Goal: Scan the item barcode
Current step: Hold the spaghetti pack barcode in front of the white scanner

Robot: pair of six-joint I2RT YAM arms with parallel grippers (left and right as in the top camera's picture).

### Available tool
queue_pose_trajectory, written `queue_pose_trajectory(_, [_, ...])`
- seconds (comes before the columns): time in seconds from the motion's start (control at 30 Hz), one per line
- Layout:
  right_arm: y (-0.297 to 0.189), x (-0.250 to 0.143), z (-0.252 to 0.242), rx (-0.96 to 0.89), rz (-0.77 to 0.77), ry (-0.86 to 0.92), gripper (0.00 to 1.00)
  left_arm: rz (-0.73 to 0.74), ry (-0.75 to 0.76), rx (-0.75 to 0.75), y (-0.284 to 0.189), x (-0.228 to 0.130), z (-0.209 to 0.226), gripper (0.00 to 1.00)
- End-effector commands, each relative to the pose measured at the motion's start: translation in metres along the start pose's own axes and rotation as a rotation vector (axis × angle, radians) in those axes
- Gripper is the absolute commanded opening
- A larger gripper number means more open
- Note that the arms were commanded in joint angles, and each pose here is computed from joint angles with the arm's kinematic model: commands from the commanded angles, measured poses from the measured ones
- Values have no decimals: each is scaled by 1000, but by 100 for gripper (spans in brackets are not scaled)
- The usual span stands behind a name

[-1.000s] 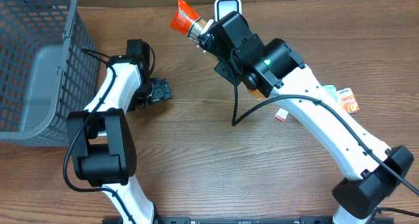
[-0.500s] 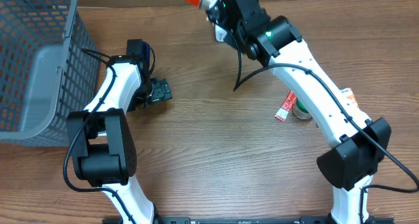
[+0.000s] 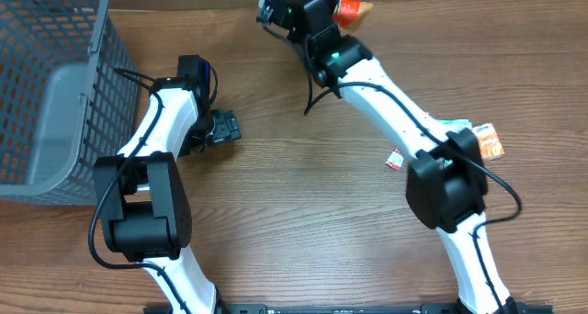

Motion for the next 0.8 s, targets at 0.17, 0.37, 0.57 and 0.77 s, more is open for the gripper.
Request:
queue_pose_trajectory(0.17, [-2,10,-40,-263,-5,-98,3,-14,-17,6,-3,3,1,100])
queue_pose_trajectory(0.37, [4,15,-42,-361,-43,-49,3,-14,-17,6,-3,3,1,100])
queue_pose_trajectory(0.57, [26,13,-16,-389,-40,-28,3,-14,-17,6,-3,3,1,100])
queue_pose_trajectory(0.77, [44,9,7,-477,-38,18,3,-14,-17,6,-3,3,1,100])
Point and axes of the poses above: each gripper's point midway between its finger pads, its own y axis out along the fingers, its own z axis along the line the jaws close on, x = y × z, the point moved 10 cm from there along -y, back along the fingers, and after that the axes turned 14 degrees about -y, right-handed, at the moved point
